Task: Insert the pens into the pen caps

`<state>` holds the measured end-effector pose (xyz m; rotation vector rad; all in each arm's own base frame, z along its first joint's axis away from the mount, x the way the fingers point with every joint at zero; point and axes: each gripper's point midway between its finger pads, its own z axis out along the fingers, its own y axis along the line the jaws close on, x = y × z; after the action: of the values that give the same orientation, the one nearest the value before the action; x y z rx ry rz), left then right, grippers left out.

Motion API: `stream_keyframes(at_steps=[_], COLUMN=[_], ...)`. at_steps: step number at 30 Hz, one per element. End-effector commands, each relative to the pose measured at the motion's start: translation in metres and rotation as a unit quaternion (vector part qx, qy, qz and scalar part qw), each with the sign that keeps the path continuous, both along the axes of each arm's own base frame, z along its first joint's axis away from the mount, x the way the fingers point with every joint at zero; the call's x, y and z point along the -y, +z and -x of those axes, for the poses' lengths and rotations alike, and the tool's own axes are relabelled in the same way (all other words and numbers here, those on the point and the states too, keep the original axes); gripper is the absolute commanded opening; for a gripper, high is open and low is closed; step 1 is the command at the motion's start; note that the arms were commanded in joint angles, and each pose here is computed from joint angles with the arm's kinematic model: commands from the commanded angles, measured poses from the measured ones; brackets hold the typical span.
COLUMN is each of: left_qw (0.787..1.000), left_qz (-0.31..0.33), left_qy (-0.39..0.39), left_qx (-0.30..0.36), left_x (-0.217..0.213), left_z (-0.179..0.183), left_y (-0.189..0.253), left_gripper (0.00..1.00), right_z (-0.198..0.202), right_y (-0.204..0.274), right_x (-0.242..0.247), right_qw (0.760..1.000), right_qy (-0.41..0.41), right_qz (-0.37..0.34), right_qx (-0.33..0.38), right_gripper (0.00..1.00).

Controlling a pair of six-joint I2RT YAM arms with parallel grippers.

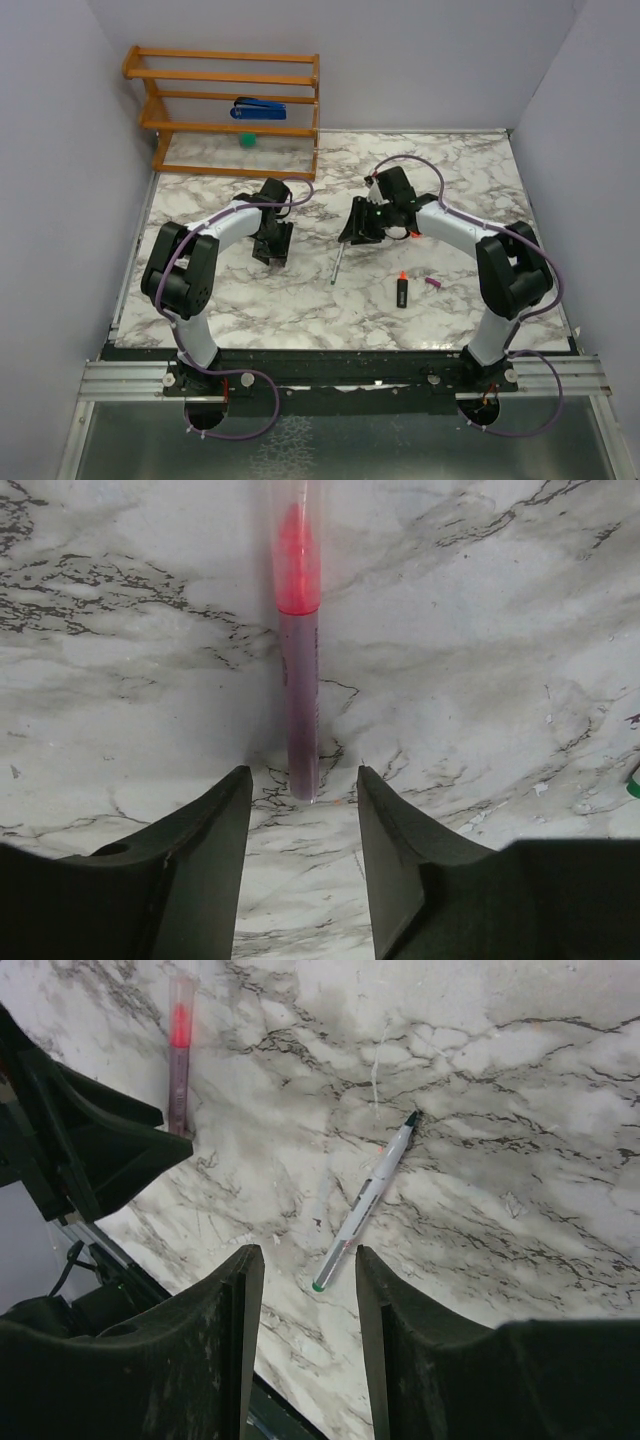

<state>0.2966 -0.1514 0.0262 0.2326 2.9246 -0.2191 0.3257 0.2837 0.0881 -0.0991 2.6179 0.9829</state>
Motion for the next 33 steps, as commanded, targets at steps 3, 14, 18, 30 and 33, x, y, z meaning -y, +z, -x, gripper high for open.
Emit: stream_keyframes(at_steps=[3,14,18,30,33], left_qw=[1.000,0.992,0.989,0.982,0.980], left_qz=[-0.007,0.070,0.091,0.125,0.135], left_qy=[0.003,-0.028,-0.033,-0.031,-0.033], left_qx=[0.023,0.097,0.114,0.141,0.145], left_x=[-0.004,0.020,0.024,0.024,0.027], left_z=[-0.005,-0.025,-0.026,-0.022,-0.023], left_y=[0.004,0.053,0.066,0.072,0.070], left_gripper=[0.50,0.55,0.55,0.56,0.56], right_z=[-0.001,-0.001,0.000,-0.002,-0.002], right_y=[-0.031,-0.050,-0.053,-0.061,-0.064], right_x=[0.010,0.009,0.008,0.001,-0.005], right_qw=[0.994,0.971,0.966,0.957,0.957], right_qy=[-0.039,-0.081,-0.086,-0.086,-0.082], right_qz=[0.078,0.193,0.207,0.250,0.250], right_qx=[-0.068,-0.120,-0.125,-0.123,-0.125], right_gripper=[0.46,0.41,0.39,0.37,0.37])
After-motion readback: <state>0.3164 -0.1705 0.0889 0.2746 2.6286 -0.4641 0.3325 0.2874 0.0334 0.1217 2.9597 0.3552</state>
